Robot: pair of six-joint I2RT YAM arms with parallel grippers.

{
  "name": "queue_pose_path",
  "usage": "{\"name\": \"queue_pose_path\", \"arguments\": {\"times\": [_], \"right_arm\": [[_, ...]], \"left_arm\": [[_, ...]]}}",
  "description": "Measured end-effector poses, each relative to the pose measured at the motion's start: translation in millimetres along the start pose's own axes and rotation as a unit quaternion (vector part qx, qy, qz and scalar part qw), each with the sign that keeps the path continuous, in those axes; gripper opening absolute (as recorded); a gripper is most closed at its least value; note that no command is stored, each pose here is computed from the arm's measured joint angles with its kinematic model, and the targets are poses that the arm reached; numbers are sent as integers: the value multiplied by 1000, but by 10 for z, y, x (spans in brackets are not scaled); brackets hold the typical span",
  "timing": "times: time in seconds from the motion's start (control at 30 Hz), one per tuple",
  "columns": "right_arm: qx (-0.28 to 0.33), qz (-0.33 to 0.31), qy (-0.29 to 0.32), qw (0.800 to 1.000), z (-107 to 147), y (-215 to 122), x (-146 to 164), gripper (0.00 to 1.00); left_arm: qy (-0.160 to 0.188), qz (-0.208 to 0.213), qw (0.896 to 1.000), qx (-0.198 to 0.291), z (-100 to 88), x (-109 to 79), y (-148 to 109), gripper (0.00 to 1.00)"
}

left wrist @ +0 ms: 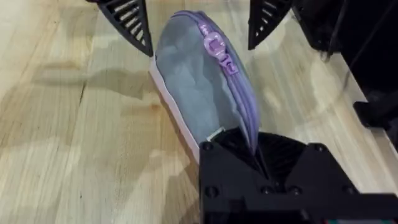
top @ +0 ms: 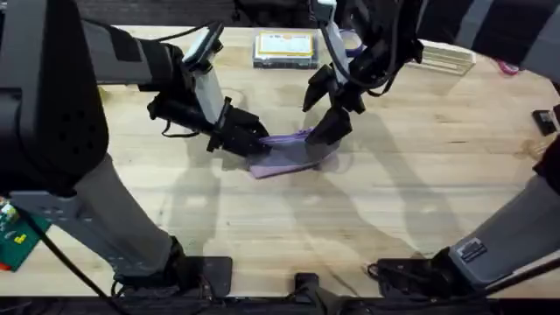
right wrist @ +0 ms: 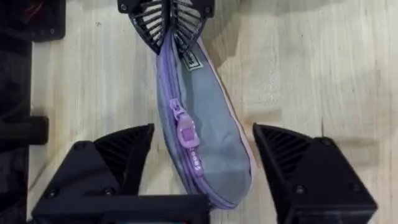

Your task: Unzip the bag, pick up the pens from the table one at a time and place them inside, then zip the bag closed.

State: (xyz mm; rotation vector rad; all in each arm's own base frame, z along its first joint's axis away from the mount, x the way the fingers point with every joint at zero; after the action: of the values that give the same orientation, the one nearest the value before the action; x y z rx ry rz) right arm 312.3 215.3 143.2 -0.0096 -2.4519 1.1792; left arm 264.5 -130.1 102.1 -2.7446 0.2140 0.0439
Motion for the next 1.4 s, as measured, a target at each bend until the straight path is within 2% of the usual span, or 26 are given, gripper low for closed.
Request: {"name": "queue_pose_path", "arguments": {"times": [0.07, 0.43, 0.57, 0.63, 0.7, 1.4], "right_arm": [[0, 0, 0, 1000, -1, -1, 2, 914], [12, -18, 20, 1000, 69, 36, 44, 774], [14, -23, 25, 999, 90, 69, 30, 619], [15, -24, 26, 999, 93, 70, 34, 496], [15, -25, 27, 999, 95, 69, 39, 431], [14, -24, 26, 999, 91, 70, 36, 478]], "left_arm": [[0, 0, 1000, 0, 1, 0, 0, 42], [0, 0, 1000, 0, 2, 0, 0, 42], [0, 0, 1000, 0, 1, 0, 0, 42], [0, 0, 1000, 0, 1, 0, 0, 42], [0, 0, 1000, 0, 1, 0, -1, 42], [0, 0, 1000, 0, 2, 0, -1, 42]]}}
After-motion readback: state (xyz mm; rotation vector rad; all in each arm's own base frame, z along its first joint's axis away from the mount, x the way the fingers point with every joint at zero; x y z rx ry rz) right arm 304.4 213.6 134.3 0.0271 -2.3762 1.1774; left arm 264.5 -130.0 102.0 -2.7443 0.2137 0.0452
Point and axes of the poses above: each hand's point on the last joint's axis, 136 mm out from that joint toward the fingers, its own y axis out along the fingers, its own x axis along the line the jaws close on, z = x × y, the point moved 2 cm from there along -y, back along the fingers, and after that the axes turned 11 degrees about y, right-handed, at the moved point
